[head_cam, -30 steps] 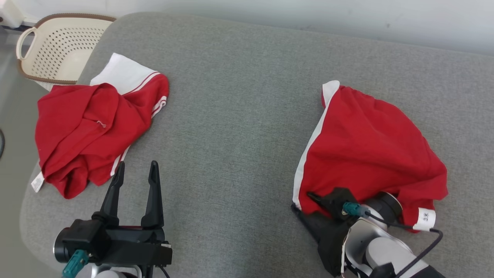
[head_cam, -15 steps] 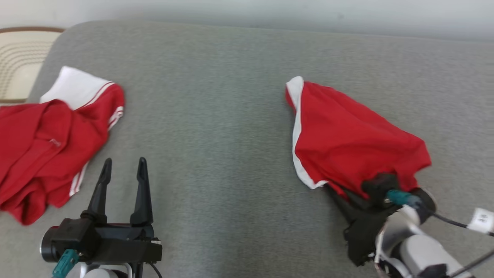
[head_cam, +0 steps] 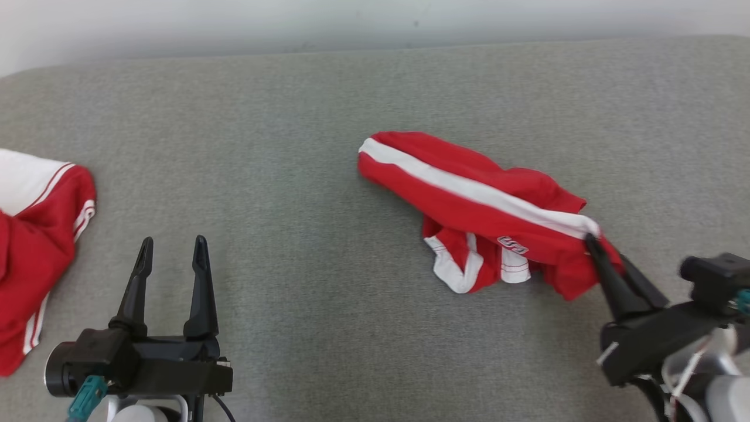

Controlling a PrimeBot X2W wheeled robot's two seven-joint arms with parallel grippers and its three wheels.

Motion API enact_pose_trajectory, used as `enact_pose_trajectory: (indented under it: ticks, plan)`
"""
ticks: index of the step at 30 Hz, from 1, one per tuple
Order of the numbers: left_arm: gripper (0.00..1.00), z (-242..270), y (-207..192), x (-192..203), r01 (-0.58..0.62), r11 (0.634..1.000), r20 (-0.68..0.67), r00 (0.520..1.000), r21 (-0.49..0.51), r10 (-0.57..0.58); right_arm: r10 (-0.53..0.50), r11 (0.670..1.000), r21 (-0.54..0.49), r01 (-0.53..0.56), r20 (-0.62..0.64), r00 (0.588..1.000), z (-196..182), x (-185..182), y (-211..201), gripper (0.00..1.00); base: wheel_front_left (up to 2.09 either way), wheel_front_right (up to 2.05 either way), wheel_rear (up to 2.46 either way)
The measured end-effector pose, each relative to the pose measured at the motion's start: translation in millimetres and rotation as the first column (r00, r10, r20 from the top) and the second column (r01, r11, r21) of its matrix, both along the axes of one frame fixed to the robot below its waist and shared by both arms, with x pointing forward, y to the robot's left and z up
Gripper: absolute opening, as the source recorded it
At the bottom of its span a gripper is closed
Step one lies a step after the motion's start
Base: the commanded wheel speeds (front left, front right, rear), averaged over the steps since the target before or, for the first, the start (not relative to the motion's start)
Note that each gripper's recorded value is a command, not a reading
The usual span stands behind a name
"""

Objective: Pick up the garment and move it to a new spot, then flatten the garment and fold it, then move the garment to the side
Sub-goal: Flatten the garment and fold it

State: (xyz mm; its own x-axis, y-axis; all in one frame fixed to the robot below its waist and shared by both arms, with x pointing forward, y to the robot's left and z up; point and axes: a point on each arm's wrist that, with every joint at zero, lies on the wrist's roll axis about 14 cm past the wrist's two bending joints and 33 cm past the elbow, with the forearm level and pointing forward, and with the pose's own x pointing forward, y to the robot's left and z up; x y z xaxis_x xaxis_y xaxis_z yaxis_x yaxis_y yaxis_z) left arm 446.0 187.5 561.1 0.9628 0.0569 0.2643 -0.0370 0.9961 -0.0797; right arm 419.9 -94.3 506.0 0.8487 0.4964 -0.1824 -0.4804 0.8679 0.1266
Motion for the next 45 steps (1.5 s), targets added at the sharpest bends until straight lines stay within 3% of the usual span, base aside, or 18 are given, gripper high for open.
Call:
enact_pose_trajectory:
  ticks: [7,16,18,19,29,35,39,45]
  plan:
    - [1.00,-0.1,-14.1,5.4,0.041,0.999,0.002,0.999,-0.005,-0.041,-0.201,0.979,0.013,0.202,-0.038,0.979,-4.3,-3.4,-56.7,0.00,0.00,0.00,0.00]
    - [1.00,-1.3,-15.0,-0.4,0.045,0.999,-0.007,0.999,0.000,-0.045,-0.269,0.963,-0.035,0.267,-0.175,0.947,-54.0,-22.8,-75.7,0.00,0.00,0.00,0.00]
    - [1.00,-1.7,-13.7,-2.6,0.040,0.999,-0.010,0.999,0.002,-0.040,-0.272,0.962,-0.025,0.272,-0.175,0.946,-56.7,-24.4,-74.1,0.52,0.00,0.00,0.00]
    - [1.00,-1.2,-13.7,-3.7,0.040,0.999,-0.009,0.999,0.001,-0.040,-0.272,0.962,-0.016,0.273,-0.173,0.947,-56.7,-24.9,-73.0,1.00,0.00,0.00,0.00]
    - [1.00,4.5,-17.1,-15.1,0.047,0.999,-0.007,0.999,-0.004,-0.047,-0.340,0.937,0.091,0.338,0.000,0.940,-9.4,-26.0,-84.5,1.00,0.00,0.00,0.00]
    - [1.00,13.7,-22.4,-16.3,0.060,0.998,0.004,0.998,0.014,-0.060,-0.392,0.918,0.145,0.369,0.192,0.900,39.9,-26.1,-96.5,1.00,0.00,0.00,0.00]
    - [1.00,20.2,-26.9,-19.1,0.070,0.997,0.015,0.997,0.026,-0.070,-0.370,0.928,0.144,0.343,0.274,0.887,57.2,-28.6,-87.9,1.00,0.00,0.00,0.00]
    - [1.00,23.3,-29.1,-27.7,0.075,0.997,0.014,0.997,0.033,-0.076,-0.280,0.960,0.116,0.256,0.315,0.907,60.5,-39.3,-55.1,1.00,0.00,0.00,0.00]
